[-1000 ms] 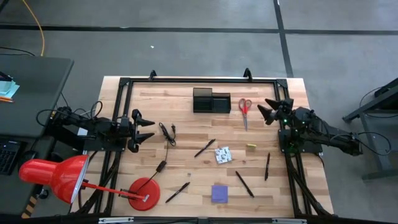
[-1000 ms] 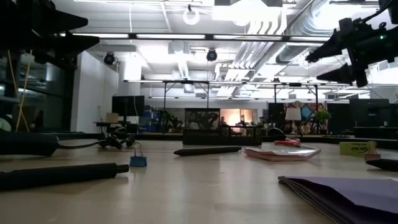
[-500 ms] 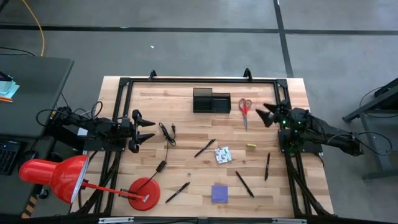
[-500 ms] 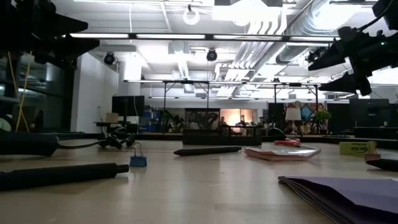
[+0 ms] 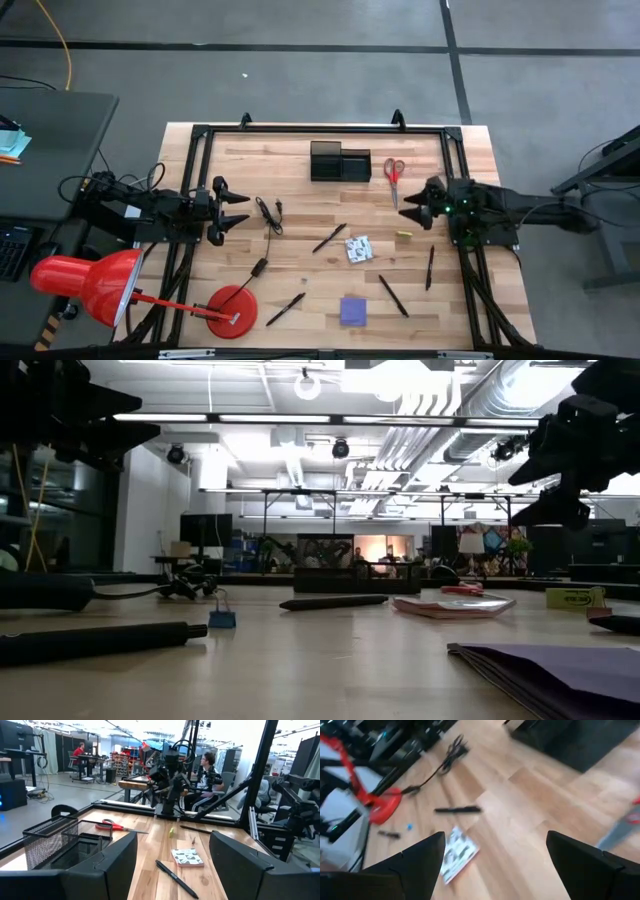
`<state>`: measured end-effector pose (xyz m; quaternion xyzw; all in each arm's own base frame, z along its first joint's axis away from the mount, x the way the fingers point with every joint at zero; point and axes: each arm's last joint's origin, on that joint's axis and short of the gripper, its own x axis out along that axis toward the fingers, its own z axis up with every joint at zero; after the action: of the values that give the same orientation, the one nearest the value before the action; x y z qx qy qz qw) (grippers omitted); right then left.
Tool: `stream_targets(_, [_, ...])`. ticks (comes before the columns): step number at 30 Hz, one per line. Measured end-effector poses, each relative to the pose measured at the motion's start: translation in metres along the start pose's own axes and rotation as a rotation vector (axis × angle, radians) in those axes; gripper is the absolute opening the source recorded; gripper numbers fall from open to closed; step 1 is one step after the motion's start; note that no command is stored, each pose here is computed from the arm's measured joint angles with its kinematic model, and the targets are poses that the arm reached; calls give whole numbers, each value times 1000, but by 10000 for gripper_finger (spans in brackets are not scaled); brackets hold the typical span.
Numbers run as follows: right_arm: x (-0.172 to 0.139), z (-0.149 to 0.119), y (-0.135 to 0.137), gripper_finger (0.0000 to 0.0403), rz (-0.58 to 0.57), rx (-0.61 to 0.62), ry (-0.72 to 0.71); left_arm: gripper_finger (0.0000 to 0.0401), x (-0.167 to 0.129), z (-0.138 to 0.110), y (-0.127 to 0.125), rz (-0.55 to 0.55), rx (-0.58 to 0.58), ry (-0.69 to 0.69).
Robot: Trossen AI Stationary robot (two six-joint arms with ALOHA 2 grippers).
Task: Pick and place office supplies into organizer
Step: Put the yellow eraser into the mesh desk organizer
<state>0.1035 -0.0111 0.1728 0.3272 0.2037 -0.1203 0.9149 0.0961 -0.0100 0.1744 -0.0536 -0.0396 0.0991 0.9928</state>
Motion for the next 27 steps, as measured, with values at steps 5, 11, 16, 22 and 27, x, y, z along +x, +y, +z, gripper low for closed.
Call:
stream_targets(5, [7, -3, 3, 342, 2, -6, 90, 232, 0, -1, 0, 1, 5, 12])
stream_targets(11, [19, -15, 5, 337, -28, 19, 248, 232, 0, -2, 0, 2, 9, 20])
stream_targets(16, [26, -25, 7, 337, -53, -19, 345, 232, 0, -2, 0, 2, 6, 21])
stream_targets(22, [30, -31, 11, 327, -57, -60, 381, 232, 0, -3, 0, 2, 8, 26])
stream_targets(27, [31, -37, 11, 321, -107, -98, 403, 232, 0, -3, 0, 3, -3, 33])
